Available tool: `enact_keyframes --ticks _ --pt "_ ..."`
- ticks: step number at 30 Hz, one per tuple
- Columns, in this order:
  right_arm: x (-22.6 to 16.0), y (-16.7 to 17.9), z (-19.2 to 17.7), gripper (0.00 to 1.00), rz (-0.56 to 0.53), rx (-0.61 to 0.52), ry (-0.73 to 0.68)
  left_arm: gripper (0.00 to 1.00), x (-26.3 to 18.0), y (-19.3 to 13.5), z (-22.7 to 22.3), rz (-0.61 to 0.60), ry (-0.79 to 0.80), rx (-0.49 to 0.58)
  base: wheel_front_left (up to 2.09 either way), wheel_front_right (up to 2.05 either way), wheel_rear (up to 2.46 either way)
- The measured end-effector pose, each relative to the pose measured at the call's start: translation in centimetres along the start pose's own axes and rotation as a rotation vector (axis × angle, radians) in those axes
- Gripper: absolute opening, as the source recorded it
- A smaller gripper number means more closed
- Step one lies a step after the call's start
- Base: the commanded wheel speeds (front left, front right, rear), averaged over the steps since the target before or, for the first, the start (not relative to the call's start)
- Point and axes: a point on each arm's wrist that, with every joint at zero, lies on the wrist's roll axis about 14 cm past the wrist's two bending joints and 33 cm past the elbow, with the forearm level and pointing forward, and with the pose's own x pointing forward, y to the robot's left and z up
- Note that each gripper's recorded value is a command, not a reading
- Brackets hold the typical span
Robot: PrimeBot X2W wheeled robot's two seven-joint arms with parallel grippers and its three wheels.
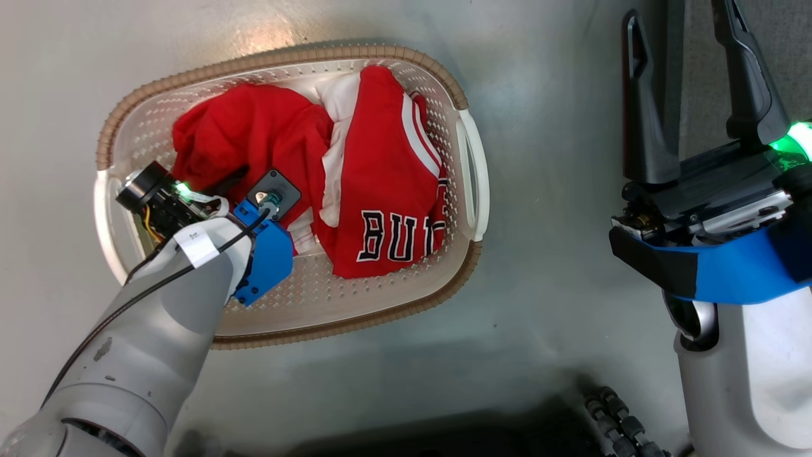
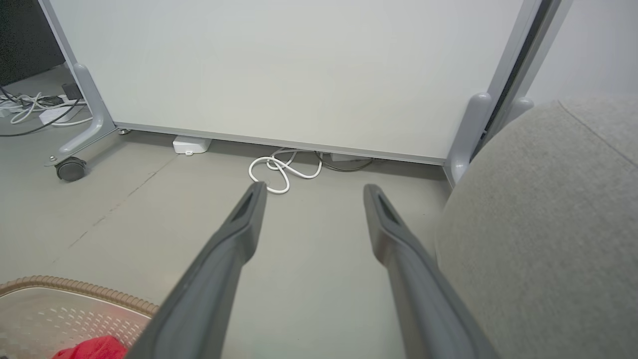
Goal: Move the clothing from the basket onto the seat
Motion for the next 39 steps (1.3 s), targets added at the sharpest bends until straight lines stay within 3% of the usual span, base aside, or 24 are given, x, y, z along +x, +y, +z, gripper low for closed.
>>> enact_keyframes --ticks 9,10,11,12,26,39 --pt "-0.3 -0.3 -1.0 1.0 -0.007 0.0 0.018 1.0 1.1 -0.4 -0.9 -0.026 0.046 0.041 0.0 0.0 0.0" --pt "-0.3 -0.2 -1.0 1.0 -0.006 0.001 0.018 0.93 1.1 -0.4 -0.9 -0.026 0.045 0.037 0.0 0.0 0.0" --pt "-0.3 -0.2 -1.0 1.0 -0.004 0.002 0.018 0.37 1.1 -0.4 -0.8 -0.026 0.044 0.038 0.0 0.0 0.0" --pt "-0.2 -0.1 -1.0 1.0 -0.003 0.003 0.017 0.0 1.1 -0.4 -0.6 -0.027 0.033 0.044 0.0 0.0 0.0" --pt "-0.1 0.2 1.6 1.0 0.004 0.005 -0.03 0.0 -1.1 0.2 1.6 -0.001 -0.06 0.061 0.0 0.0 0.0" --pt "-0.8 1.6 8.0 1.0 0.029 0.015 -0.133 0.0 -7.4 0.7 6.7 0.101 -0.272 -0.064 0.0 0.0 0.0"
